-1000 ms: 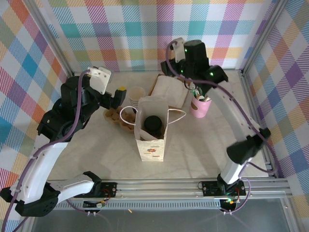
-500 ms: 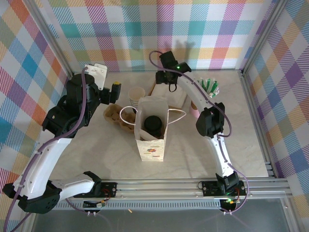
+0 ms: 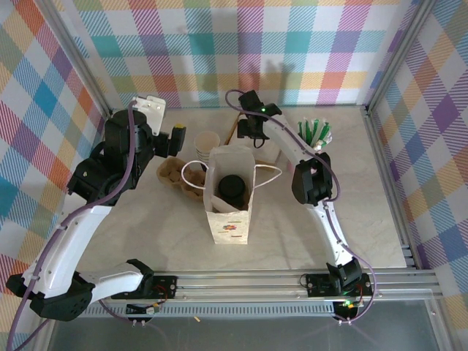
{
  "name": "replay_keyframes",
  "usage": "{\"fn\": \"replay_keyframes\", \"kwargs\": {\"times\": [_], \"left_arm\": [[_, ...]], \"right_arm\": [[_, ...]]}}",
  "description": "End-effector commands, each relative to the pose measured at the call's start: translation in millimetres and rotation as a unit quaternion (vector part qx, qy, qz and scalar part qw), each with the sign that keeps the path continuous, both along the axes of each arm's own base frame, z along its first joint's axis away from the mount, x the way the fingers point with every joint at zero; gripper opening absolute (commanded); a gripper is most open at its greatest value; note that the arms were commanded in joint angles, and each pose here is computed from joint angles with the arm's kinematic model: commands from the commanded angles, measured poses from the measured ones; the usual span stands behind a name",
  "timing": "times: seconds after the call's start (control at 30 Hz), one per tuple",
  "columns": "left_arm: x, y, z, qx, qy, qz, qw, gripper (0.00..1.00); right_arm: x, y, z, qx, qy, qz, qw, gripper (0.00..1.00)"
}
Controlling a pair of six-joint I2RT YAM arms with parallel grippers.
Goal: Pack the takeout coffee
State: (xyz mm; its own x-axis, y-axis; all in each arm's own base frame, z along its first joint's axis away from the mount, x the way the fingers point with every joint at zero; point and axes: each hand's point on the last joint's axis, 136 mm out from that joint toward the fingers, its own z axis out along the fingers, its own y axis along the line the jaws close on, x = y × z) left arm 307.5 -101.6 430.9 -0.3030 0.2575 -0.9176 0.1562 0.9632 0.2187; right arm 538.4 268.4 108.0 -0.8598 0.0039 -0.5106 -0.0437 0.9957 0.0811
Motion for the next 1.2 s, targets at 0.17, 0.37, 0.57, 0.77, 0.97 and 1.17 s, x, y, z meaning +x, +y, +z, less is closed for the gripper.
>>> {"fn": "replay_keyframes", "kwargs": {"times": [0.17,0.37,0.57,0.77,0.97,1.17], "left_arm": [[-1,-2,-11,-0.014,0.006,-0.008,1.000,0.95],[0,-6,-13,-0.013,0.009,-0.018,1.000,0.95],[-2,-6,-13,-0.010,0.009,-0.023,1.000,0.95],[-4,-4,-13,-0.012,0.005,-0.023,1.000,0.95],[-3,-5,-14,-0.014,0.005,-0.023,1.000,0.95],[-3,-6,-13,-0.017,0.004,-0.025,1.000,0.95]], "right_arm": [[-5,-5,-28,-0.015,0.030,-0.017,0.999,0.74],[-2,-6,-49,-0.027,0.038,-0.019,0.999,0.74],[-5,-8,-65,-0.034,0.057,-0.022,0.998,0.62],[-3,-10,-43,-0.030,0.040,-0.023,0.998,0.38],[4,-12,-18,-0.028,0.010,-0.018,0.999,0.31],[5,-12,0,-0.021,-0.004,-0.018,1.000,0.22]]}}
